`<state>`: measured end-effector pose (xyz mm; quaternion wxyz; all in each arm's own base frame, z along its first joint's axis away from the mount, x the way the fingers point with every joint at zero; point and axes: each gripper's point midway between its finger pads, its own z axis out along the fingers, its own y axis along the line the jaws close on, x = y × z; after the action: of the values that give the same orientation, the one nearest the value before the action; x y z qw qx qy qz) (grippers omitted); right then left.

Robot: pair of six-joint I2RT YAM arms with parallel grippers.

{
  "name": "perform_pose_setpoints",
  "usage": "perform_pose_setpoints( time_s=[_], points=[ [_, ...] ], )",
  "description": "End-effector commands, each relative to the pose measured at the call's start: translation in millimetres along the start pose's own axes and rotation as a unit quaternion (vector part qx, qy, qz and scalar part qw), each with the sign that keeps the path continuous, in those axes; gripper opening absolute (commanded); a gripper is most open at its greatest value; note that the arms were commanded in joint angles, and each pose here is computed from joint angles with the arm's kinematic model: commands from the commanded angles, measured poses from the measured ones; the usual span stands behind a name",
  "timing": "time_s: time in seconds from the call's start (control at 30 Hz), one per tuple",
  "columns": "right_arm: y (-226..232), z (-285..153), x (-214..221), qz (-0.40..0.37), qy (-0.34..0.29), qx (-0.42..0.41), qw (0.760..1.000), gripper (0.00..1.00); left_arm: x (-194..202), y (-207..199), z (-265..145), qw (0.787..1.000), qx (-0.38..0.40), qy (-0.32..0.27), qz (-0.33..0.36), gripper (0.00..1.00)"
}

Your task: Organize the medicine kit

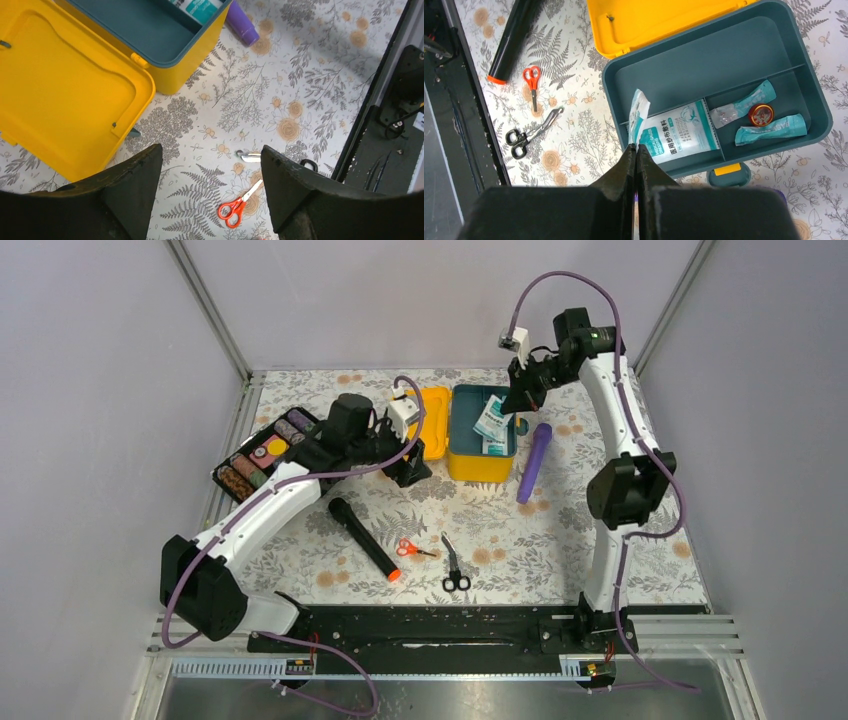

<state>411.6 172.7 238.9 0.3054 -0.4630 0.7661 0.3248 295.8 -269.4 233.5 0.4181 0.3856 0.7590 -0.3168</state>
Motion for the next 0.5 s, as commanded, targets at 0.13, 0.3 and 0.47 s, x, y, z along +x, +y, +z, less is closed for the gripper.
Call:
perform_pose_setpoints(
  time_s=[0.13, 0.3, 0.47],
  points=[
    [14.0, -6.7, 35.0, -0.008, 0.094, -0.058, 0.994, 0.0, 4.4, 5.2, -5.4, 0.999, -0.018, -0.001, 0.027, 0.72],
    [9.6, -4.1, 51.2, -0.01, 0.121, -0.058, 0.991, 0.0, 5.9, 6.3, -3.5, 1.0, -0.017, 0.001, 0.025, 0.72],
    [1.8, -0.1, 54.5, -0.009, 0.124, -0.047, 0.991, 0.0, 4.9, 7.4, -0.1, 1.0, -0.015, 0.003, 0.021, 0.72]
  ],
)
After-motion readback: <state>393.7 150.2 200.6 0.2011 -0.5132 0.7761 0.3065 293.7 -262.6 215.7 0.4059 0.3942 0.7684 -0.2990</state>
